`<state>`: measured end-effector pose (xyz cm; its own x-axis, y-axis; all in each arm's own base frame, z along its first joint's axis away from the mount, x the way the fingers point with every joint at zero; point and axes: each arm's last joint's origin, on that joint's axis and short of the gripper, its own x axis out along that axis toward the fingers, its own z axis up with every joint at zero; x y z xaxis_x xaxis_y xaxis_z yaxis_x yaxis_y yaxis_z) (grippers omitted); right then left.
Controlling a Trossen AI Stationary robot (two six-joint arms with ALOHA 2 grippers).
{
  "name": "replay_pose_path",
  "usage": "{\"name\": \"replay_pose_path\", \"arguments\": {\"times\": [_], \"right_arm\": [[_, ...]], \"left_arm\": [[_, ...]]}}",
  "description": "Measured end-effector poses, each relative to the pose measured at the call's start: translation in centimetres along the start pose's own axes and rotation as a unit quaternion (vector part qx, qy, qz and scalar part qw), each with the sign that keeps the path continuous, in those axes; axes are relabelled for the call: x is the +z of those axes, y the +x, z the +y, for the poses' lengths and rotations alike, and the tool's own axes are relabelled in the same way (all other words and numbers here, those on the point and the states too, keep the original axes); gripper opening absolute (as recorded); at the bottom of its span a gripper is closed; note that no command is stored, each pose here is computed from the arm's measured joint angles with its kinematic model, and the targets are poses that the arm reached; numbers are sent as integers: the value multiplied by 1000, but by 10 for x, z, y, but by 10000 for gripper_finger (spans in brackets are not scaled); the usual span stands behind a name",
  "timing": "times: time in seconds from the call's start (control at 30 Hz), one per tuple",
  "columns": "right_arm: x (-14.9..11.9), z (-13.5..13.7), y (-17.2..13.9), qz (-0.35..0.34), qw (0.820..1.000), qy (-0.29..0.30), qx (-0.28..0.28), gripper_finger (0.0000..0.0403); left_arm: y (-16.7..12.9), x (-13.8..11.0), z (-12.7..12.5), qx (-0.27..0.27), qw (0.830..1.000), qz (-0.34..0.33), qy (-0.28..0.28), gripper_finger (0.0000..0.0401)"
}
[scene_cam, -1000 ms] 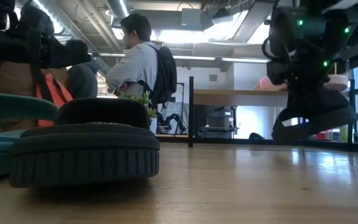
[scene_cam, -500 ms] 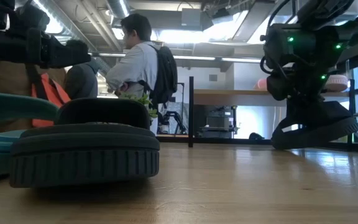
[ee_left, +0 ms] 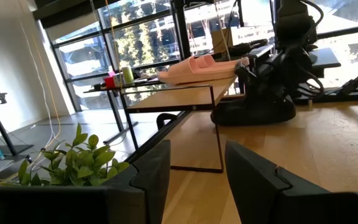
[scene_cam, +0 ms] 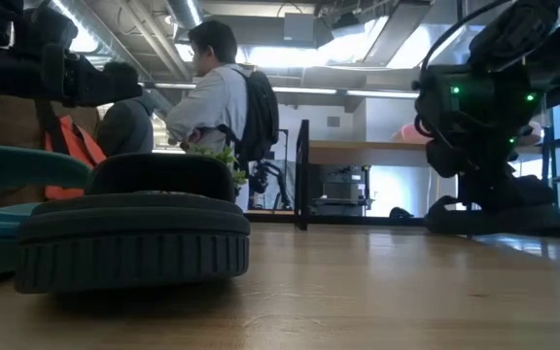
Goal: Pick and place slides into the shelf
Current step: Put the right black slide under the shelf
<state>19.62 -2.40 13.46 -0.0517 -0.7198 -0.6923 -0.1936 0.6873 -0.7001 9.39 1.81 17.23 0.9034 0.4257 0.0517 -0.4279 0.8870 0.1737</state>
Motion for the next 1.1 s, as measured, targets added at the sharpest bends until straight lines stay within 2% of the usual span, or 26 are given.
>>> {"name": "replay_pose_path", "arguments": {"times": [0.5,0.8,1.0,1.1], "right_arm": [[3,-3,-2,-5,1000,5,9,70],[4,0,-5,-12,1000,2,17,133],[7,-2,-9,-19,999,0,25,138],[12,-7,-15,-30,998,5,48,138]], "left_arm": [[0,0,0,0,1000,0,0,145],[0,0,0,0,1000,0,0,145],[0,0,0,0,1000,0,0,145],[0,0,0,0,1000,0,-1,145]]}}
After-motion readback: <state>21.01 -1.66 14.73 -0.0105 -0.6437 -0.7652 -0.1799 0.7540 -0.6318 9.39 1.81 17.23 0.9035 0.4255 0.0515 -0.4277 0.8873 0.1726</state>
